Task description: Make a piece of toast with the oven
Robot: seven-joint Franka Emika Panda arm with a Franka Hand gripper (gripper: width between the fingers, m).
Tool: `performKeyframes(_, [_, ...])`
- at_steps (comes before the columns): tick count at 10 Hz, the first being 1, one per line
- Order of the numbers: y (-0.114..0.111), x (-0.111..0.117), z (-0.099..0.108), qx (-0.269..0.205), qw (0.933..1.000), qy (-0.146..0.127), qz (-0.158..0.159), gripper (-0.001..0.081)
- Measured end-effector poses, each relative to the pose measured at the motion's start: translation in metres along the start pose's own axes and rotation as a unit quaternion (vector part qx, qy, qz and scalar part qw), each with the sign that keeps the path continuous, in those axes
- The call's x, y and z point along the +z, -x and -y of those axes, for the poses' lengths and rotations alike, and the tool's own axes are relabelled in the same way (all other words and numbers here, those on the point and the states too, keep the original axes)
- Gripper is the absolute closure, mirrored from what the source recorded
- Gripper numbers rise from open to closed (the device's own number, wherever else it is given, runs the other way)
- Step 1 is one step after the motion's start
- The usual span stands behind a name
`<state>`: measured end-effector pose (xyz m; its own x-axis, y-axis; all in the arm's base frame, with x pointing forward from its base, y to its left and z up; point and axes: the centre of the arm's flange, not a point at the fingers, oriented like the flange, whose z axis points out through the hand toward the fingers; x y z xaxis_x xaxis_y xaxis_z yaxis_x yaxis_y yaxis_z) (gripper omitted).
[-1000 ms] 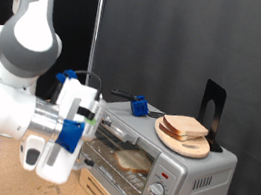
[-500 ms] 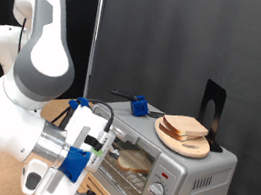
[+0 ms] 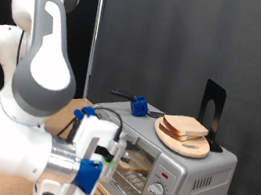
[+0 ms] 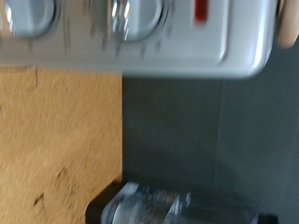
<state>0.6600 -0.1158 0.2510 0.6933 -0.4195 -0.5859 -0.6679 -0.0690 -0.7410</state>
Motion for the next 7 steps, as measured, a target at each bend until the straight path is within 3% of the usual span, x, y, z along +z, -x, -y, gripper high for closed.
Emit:
performKeyframes(3, [-0.03,0.024,0.006,-0.016,0.9997,0.003,-0.016,-0.0002])
performKeyframes(7, [-0.078,0.048,-0.021,-0.023,0.9989,0.033,-0.023,-0.0002])
